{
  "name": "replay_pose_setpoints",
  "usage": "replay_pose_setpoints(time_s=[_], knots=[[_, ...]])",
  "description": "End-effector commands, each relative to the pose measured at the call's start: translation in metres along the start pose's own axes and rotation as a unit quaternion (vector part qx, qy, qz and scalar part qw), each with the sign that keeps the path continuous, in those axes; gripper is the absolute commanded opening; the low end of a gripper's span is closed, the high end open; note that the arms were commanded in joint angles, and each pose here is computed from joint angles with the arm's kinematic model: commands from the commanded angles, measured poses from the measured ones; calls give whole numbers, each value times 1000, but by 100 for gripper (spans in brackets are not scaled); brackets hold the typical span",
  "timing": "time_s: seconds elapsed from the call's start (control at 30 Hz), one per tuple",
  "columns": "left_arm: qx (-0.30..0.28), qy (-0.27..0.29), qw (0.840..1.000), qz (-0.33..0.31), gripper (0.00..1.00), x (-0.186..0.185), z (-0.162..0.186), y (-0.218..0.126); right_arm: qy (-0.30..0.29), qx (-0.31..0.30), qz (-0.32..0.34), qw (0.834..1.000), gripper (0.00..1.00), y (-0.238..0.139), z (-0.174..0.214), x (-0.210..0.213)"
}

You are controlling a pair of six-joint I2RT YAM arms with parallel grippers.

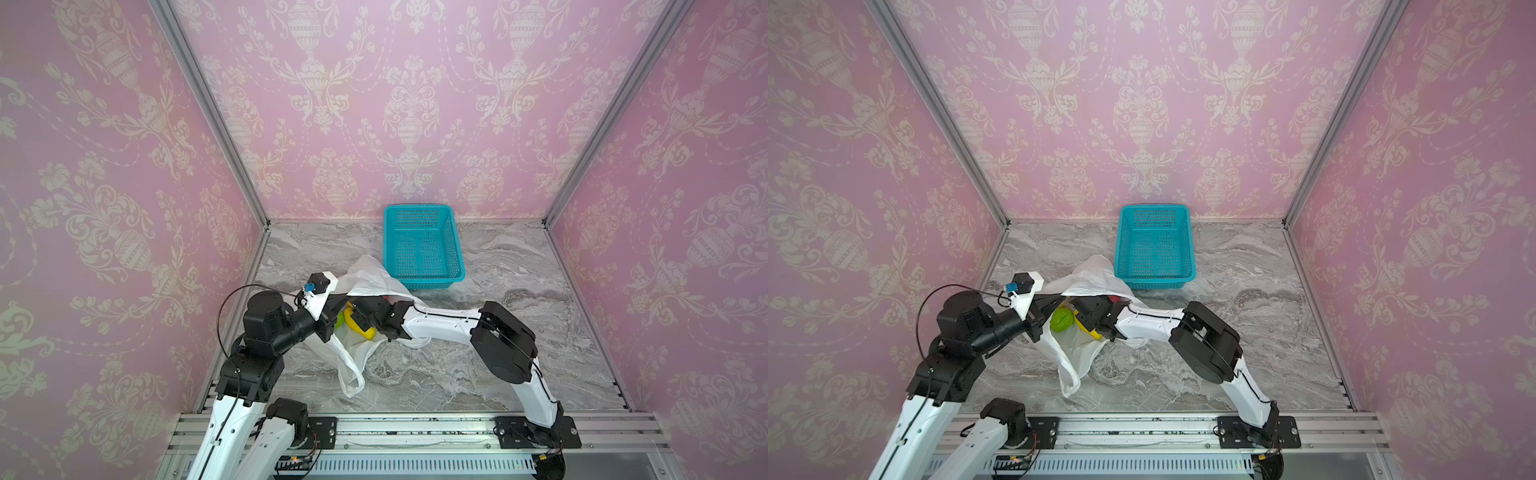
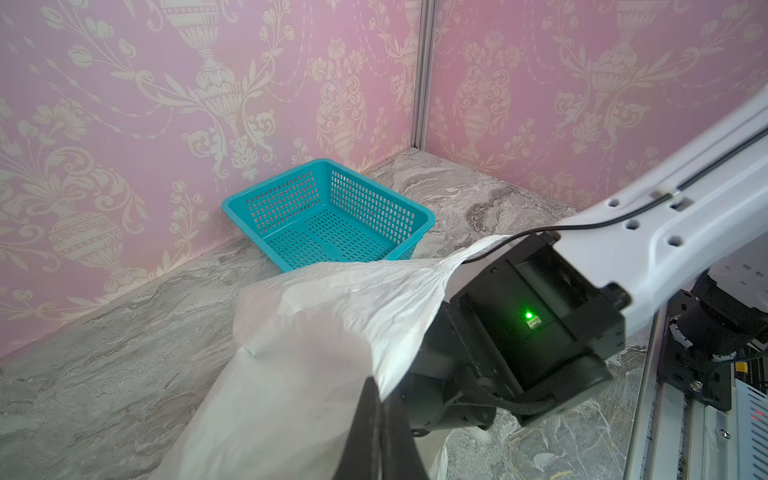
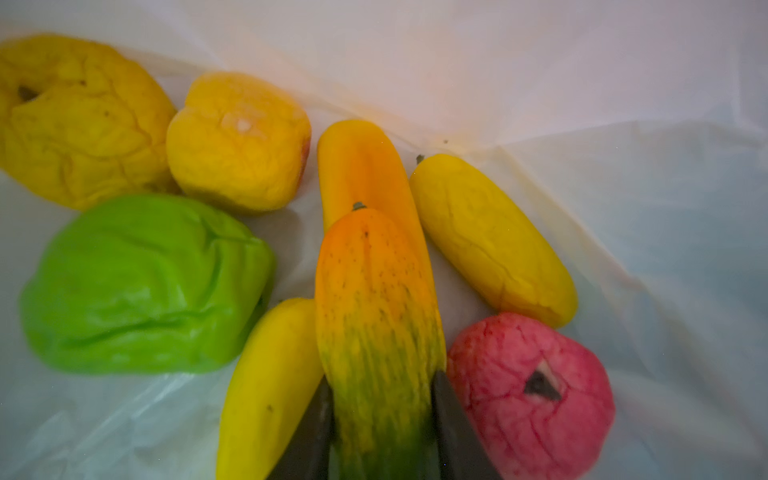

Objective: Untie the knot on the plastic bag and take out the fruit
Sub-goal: 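Grasp the orange-green papaya with the right gripper, then lift the papaya out of the bag with the right gripper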

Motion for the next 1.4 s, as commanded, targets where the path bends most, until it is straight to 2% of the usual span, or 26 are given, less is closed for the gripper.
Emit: replay_pose_setpoints(time_s=[0.0, 0.1, 0.2, 0.23, 0.37, 0.5, 0.67, 0.77, 0.83, 0.9, 1.0, 1.2, 1.3, 1.37], knots=[[5, -10, 1000, -16, 0, 4, 2, 1, -36, -57, -42, 997, 17, -47, -13, 22], [10, -9, 1000, -25, 0, 5, 3, 1, -43, -90, -78, 992, 12, -82, -13, 27], [14, -7, 999, -34, 0, 7, 4, 1, -33, -129, -121, 984, 11, -118, -15, 22], [15, -7, 999, -37, 0, 7, 5, 1, -35, -128, -129, 983, 11, -123, -3, 18], [24, -10, 999, -45, 0, 9, 6, 3, -39, -192, -185, 963, 11, -173, 3, 5], [30, -13, 998, -57, 0, 12, 7, 3, -33, -260, -205, 943, 11, -217, 15, -18], [33, -14, 997, -63, 0, 13, 8, 2, 12, -350, -160, 923, 6, -268, 29, -65], [34, -15, 997, -61, 0, 13, 8, 3, 83, -383, -82, 916, 3, -286, 37, -105], [34, -14, 997, -62, 0, 13, 8, 3, 145, -399, -12, 905, 3, -292, 43, -135], [32, -14, 998, -61, 0, 12, 8, 2, 198, -399, 43, 894, 3, -293, 50, -158], [30, -14, 998, -58, 0, 12, 7, 2, 248, -374, 80, 890, 4, -281, 51, -181], [25, -18, 998, -53, 0, 11, 5, 1, 285, -282, 80, 913, 8, -210, 16, -209], [23, -19, 998, -55, 0, 11, 6, 2, 287, -227, 91, 926, 10, -160, -12, -225], [25, -18, 998, -57, 0, 12, 5, 2, 299, -164, 97, 935, 7, -118, -25, -240]])
Point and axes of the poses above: each gripper's point midway between its finger pads, its own y axis out along the fingers, its own x axis along the line the jaws close on, z = x × y, the point moved 10 cm from there along -y, back along the fingers, and after that the axes turned 10 degrees about y, right-handed, at the moved point
